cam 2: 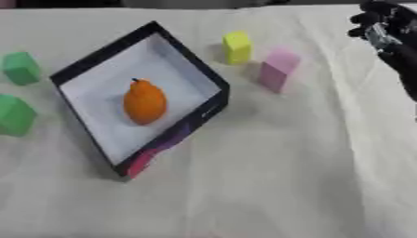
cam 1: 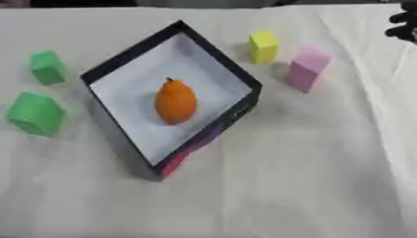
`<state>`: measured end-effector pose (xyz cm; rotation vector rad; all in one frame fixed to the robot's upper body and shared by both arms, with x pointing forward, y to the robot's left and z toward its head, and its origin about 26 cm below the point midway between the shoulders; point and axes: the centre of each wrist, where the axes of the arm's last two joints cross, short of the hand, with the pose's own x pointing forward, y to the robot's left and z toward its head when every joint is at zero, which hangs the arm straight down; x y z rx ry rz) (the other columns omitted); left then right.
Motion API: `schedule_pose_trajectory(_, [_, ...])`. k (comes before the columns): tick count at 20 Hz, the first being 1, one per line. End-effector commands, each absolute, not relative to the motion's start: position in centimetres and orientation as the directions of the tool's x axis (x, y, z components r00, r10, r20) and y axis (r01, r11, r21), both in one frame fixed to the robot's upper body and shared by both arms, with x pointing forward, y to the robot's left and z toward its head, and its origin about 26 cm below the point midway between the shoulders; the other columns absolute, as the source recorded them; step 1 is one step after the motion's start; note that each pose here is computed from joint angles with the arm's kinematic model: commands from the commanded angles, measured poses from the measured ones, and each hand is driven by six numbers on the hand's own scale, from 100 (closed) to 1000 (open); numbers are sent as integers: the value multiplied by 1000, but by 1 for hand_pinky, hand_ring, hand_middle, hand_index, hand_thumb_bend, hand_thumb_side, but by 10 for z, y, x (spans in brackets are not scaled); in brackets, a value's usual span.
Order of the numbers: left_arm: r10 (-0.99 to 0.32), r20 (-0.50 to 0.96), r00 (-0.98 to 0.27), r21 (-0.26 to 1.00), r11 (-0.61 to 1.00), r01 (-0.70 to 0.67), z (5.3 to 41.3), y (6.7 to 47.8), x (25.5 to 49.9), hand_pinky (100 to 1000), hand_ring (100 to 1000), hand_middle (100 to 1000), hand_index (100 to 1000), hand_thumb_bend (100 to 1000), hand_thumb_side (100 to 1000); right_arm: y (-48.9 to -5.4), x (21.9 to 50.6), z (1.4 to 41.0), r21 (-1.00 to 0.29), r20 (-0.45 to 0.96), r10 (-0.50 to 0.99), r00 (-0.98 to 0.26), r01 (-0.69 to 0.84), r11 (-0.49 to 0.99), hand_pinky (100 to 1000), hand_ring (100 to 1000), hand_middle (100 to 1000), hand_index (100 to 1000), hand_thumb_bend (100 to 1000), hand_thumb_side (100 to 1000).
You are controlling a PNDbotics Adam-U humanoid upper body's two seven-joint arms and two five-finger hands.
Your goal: Pick up objects on the table and place them in the box.
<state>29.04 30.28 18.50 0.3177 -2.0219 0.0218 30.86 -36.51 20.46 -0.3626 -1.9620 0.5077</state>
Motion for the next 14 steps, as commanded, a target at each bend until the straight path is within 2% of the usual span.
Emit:
schedule_pose_trajectory(1, [-291, 841, -456, 187, 947, -260, 199, 313, 286, 834, 766, 807, 841, 175, 818, -375, 304, 228, -608, 689, 565, -454, 64, 792, 909, 776, 763, 867, 100, 545])
schedule_pose_trajectory(5, [-346, 822, -453, 244, 932, -269, 200, 319, 284, 834, 766, 807, 842, 169, 813, -387, 304, 247, -755, 563, 692, -453, 59, 653, 907, 805, 788, 881, 100, 436])
schedule_pose_trajectory(8, [-356, 821, -447, 258, 929, -265, 200, 321, 283, 833, 763, 801, 840, 169, 815, -397, 306, 275, -888, 385, 792, -474, 42, 457, 901, 821, 798, 889, 100, 251])
schedule_pose_trajectory(9, [-355, 822, -445, 258, 930, -263, 199, 321, 283, 833, 763, 801, 840, 169, 815, -400, 307, 283, -917, 333, 808, -485, 33, 397, 901, 821, 798, 889, 100, 251])
schedule_pose_trajectory(10, [-353, 823, -444, 259, 930, -260, 199, 320, 283, 833, 763, 801, 839, 169, 817, -401, 306, 293, -948, 263, 824, -502, 24, 318, 896, 832, 803, 889, 100, 159])
schedule_pose_trajectory(14, [-354, 824, -442, 268, 931, -247, 200, 319, 283, 833, 763, 800, 839, 168, 822, -405, 306, 314, -999, 47, 839, -543, -35, 33, 888, 842, 805, 888, 100, 238])
